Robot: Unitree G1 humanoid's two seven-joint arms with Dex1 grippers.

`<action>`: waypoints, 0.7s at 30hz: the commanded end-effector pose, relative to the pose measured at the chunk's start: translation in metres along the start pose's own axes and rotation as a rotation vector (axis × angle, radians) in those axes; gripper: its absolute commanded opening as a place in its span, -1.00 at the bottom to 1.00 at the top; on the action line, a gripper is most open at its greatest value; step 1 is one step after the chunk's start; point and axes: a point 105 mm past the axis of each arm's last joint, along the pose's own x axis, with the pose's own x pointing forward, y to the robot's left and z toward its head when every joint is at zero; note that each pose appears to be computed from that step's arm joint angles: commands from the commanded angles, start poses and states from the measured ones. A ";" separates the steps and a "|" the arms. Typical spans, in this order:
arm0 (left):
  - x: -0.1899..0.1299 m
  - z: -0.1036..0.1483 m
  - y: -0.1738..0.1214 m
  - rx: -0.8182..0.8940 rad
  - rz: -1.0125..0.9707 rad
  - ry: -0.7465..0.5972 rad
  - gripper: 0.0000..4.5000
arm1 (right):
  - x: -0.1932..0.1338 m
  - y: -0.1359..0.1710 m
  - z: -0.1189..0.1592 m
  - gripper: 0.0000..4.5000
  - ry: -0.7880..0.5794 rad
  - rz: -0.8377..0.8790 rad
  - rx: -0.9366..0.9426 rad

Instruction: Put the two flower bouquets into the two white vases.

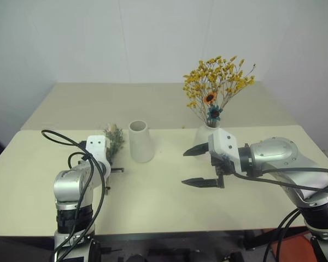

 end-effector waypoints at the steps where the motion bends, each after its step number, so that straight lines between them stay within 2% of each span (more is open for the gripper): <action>1: -0.004 0.012 0.003 0.019 0.029 -0.046 -0.99 | -0.005 -0.003 0.008 1.00 -0.020 -0.040 -0.040; 7: -0.009 0.026 0.010 0.029 0.096 -0.113 -0.99 | -0.006 -0.004 0.007 1.00 -0.020 -0.053 -0.040; 15: -0.034 0.096 0.026 -0.071 0.181 -0.441 -0.99 | -0.006 -0.005 0.005 1.00 -0.017 -0.075 -0.041; 21: -0.059 0.144 0.031 -0.123 0.098 -0.756 -0.99 | -0.007 -0.007 0.006 1.00 -0.032 -0.116 -0.039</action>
